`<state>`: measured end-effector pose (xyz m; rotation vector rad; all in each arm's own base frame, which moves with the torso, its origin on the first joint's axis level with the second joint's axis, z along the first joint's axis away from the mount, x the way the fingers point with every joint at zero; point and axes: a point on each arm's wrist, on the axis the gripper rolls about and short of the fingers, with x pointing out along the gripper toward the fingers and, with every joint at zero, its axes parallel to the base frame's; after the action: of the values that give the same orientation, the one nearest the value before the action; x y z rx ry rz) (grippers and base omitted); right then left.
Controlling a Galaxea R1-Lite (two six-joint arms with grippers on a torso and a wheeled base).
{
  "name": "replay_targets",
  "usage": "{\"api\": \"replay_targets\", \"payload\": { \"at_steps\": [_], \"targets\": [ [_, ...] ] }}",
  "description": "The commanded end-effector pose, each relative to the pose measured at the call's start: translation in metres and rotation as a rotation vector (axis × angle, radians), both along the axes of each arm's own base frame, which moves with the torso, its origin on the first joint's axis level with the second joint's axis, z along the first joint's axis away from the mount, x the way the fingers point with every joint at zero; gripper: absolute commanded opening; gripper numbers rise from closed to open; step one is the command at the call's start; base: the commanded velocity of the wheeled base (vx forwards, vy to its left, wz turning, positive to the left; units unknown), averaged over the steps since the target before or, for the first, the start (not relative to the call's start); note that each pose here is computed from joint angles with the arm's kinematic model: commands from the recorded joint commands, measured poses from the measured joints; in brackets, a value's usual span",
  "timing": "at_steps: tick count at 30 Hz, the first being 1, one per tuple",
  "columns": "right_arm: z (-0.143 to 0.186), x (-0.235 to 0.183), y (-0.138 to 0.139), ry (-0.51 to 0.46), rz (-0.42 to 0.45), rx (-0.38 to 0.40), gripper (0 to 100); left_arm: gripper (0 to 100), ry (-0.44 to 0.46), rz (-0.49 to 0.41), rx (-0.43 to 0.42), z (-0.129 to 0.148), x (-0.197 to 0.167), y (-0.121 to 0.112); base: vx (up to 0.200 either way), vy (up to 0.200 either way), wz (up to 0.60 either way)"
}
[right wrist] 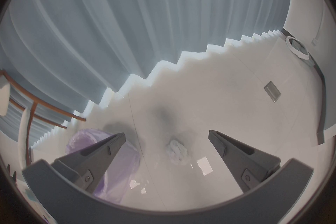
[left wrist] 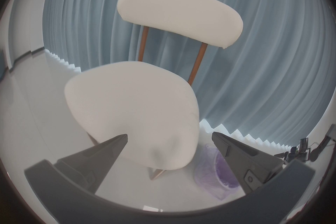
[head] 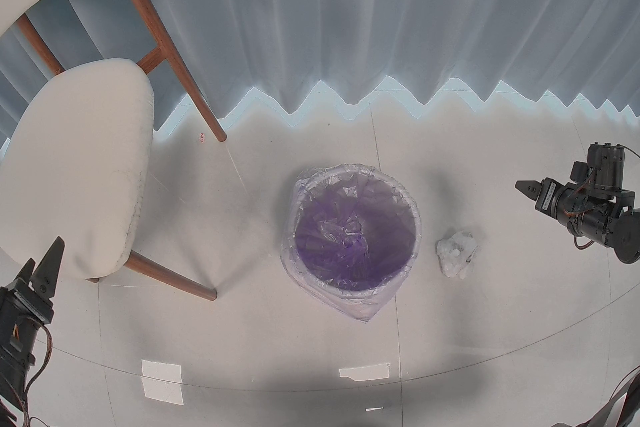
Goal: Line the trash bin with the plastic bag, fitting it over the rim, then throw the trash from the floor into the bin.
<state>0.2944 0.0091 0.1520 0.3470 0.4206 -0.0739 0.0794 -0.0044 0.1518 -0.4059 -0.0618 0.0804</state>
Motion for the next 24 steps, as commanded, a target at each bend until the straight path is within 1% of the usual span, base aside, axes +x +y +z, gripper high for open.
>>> {"api": "replay_targets", "payload": {
  "at_steps": [1, 2, 3, 4, 6, 7, 8, 9, 11, 13, 15, 16, 19, 20, 22, 23, 24],
  "targets": [
    [0.017, -0.002, -0.003, 0.070, 0.004, -0.038, 100, 100, -0.053, 0.069, 0.095, -0.013, -0.050, 0.007, 0.000, 0.000, 0.00],
    [0.016, -0.001, -0.003, 0.075, 0.003, -0.036, 100, 100, -0.048, 0.069, 0.101, -0.015, -0.052, 0.008, 0.000, 0.000, 0.00],
    [0.009, 0.005, -0.002, 0.093, -0.006, -0.029, 100, 100, -0.012, 0.075, 0.130, -0.030, -0.069, 0.009, 0.000, 0.000, 0.00],
    [0.006, 0.008, -0.002, 0.099, -0.008, -0.023, 100, 100, 0.000, 0.078, 0.143, -0.039, -0.078, 0.009, 0.000, 0.000, 0.00],
    [0.000, 0.012, -0.002, 0.103, -0.009, -0.022, 100, 100, 0.009, 0.096, 0.176, -0.058, -0.094, 0.009, 0.000, 0.000, 0.00],
    [-0.005, 0.015, -0.002, 0.110, -0.007, -0.023, 100, 100, 0.014, 0.109, 0.206, -0.069, -0.102, 0.009, 0.000, 0.000, 0.00],
    [-0.007, 0.016, -0.002, 0.113, -0.006, -0.025, 100, 100, 0.015, 0.109, 0.209, -0.070, -0.103, 0.009, 0.000, 0.000, 0.00],
    [-0.016, 0.022, -0.002, 0.124, -0.005, -0.030, 100, 100, 0.043, 0.122, 0.229, -0.071, -0.104, 0.009, 0.000, 0.000, 0.00],
    [-0.023, 0.028, -0.002, 0.126, -0.006, -0.031, 100, 100, 0.024, 0.123, 0.232, -0.070, -0.103, 0.009, 0.000, 0.000, 0.00],
    [-0.036, 0.039, -0.003, 0.124, -0.004, -0.041, 100, 100, 0.047, 0.117, 0.283, -0.072, -0.103, 0.009, 0.000, 0.000, 0.00],
    [-0.047, 0.046, -0.003, 0.132, 0.010, -0.065, 100, 100, 0.055, 0.116, 0.341, -0.072, -0.103, 0.009, 0.000, 0.000, 0.00],
    [-0.053, 0.051, -0.003, 0.134, 0.020, -0.084, 100, 100, 0.058, 0.118, 0.356, -0.072, -0.103, 0.009, 0.000, 0.000, 0.00],
    [-0.070, 0.061, -0.003, 0.143, 0.042, -0.125, 100, 100, 0.066, 0.116, 0.351, -0.072, -0.103, 0.009, 0.000, 0.000, 0.00],
    [-0.078, 0.067, -0.002, 0.145, 0.047, -0.130, 100, 100, 0.078, 0.118, 0.315, -0.072, -0.103, 0.009, 0.000, 0.000, 0.00],
    [-0.080, 0.068, -0.003, 0.144, 0.045, -0.130, 100, 100, 0.080, 0.121, 0.300, -0.072, -0.103, 0.009, 0.000, 0.000, 0.00],
    [-0.097, 0.081, -0.002, 0.153, 0.047, -0.130, 100, 100, 0.082, 0.146, 0.230, -0.072, -0.104, 0.009, 0.000, 0.000, 0.00],
    [-0.101, 0.084, -0.002, 0.157, 0.046, -0.131, 100, 100, 0.083, 0.147, 0.236, -0.072, -0.104, 0.009, 0.000, 0.000, 0.00]
  ]
}}
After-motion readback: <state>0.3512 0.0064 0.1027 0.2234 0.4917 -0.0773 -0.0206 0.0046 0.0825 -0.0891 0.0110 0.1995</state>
